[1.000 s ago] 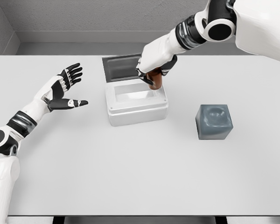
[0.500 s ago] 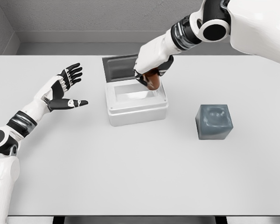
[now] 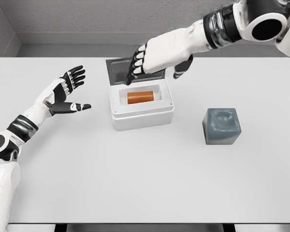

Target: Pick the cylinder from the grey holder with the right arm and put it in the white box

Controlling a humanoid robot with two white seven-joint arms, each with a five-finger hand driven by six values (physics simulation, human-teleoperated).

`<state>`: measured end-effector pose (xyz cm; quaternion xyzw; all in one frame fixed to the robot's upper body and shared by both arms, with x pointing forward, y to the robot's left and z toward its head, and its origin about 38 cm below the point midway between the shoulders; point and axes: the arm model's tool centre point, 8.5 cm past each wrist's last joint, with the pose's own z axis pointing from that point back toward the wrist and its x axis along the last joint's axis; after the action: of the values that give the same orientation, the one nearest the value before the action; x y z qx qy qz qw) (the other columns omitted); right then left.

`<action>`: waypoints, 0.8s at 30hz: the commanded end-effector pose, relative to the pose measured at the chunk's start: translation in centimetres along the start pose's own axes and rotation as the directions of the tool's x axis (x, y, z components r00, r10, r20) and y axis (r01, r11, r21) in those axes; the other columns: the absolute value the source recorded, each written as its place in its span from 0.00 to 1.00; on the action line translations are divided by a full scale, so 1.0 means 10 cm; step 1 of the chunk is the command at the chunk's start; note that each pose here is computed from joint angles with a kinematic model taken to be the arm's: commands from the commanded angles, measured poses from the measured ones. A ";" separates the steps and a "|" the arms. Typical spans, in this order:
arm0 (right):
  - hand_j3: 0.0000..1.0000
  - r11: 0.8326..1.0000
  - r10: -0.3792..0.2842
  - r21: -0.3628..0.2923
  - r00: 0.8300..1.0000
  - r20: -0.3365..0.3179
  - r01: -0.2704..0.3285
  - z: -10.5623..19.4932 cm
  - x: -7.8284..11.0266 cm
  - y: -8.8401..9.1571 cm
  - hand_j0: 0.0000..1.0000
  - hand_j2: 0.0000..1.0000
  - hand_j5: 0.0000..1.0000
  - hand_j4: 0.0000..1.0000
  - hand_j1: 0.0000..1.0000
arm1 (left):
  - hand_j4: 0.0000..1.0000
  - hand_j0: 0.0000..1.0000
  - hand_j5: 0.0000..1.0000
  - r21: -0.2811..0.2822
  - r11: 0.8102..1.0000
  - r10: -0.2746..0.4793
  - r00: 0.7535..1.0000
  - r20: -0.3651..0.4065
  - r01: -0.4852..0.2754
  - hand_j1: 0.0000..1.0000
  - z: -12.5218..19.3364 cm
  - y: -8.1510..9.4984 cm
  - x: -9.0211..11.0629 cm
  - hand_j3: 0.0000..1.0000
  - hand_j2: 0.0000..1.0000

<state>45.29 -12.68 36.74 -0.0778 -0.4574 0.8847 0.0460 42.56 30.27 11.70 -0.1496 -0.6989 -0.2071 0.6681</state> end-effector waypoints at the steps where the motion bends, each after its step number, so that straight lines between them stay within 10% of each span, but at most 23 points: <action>1: 1.00 0.990 -0.120 -0.083 0.992 -0.038 0.116 0.51 -0.05 0.15 1.00 1.00 1.00 1.00 1.00 | 1.00 1.00 1.00 -0.007 1.000 0.005 1.000 0.003 -0.005 1.00 -0.02 -0.02 0.00 1.00 1.00; 8: 1.00 0.897 -0.425 -0.188 0.897 -0.122 0.400 1.16 -0.22 0.99 1.00 1.00 1.00 1.00 1.00 | 1.00 1.00 1.00 -0.015 1.000 0.007 1.000 0.026 -0.007 1.00 -0.22 -0.13 0.07 1.00 1.00; 15: 1.00 0.861 -0.504 -0.206 0.836 -0.219 0.465 1.37 -0.44 1.34 1.00 1.00 1.00 1.00 1.00 | 1.00 1.00 1.00 -0.008 0.996 0.088 0.996 0.030 -0.088 1.00 -0.57 -0.15 0.03 1.00 1.00; 24: 1.00 0.856 -0.514 -0.193 0.834 -0.201 0.480 1.26 -0.42 1.41 1.00 1.00 1.00 1.00 1.00 | 1.00 1.00 1.00 -0.014 0.994 0.113 0.992 0.048 -0.113 1.00 -0.75 -0.16 0.11 1.00 1.00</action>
<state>46.93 -31.58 32.70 -0.0682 -0.5081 0.7953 0.3236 48.18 25.33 13.48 -0.1908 -0.7096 -0.1767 0.6549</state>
